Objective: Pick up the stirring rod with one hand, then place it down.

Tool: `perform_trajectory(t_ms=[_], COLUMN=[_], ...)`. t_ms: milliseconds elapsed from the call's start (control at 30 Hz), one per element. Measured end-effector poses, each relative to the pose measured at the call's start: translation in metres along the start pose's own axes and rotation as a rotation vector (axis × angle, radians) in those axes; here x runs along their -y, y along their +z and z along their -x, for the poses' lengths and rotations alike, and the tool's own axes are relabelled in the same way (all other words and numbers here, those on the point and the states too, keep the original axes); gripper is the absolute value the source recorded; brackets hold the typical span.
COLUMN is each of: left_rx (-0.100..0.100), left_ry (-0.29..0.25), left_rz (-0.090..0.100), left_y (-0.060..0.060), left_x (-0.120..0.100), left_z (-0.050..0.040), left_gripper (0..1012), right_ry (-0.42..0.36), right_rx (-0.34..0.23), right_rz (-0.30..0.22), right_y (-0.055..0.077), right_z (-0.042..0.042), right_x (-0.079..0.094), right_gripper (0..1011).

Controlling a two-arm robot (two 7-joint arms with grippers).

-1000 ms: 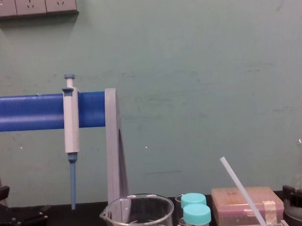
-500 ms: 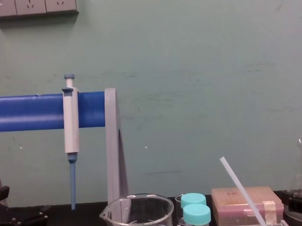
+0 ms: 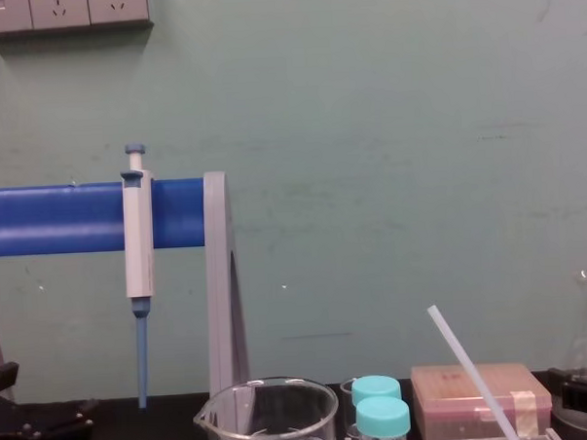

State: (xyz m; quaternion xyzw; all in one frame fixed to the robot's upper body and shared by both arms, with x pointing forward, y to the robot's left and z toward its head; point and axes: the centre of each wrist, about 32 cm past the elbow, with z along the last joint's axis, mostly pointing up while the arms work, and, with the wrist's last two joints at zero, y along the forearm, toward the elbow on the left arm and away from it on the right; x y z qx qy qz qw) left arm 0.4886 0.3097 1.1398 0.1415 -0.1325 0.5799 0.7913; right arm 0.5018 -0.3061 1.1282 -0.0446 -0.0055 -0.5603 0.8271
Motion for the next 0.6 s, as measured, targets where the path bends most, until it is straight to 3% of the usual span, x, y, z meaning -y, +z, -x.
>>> perform_trajectory(t_ms=[600], left_rx=[0.000], left_ry=[0.000], left_rz=[0.000], left_y=[0.0000], left_x=[0.0000], left_z=[0.0000], left_gripper=[1000], right_ry=[-0.002], right_rx=[0.000], right_rz=[-0.003], right_y=[0.0004], right_z=[-0.0002], right_x=[0.0001], right_gripper=[1003])
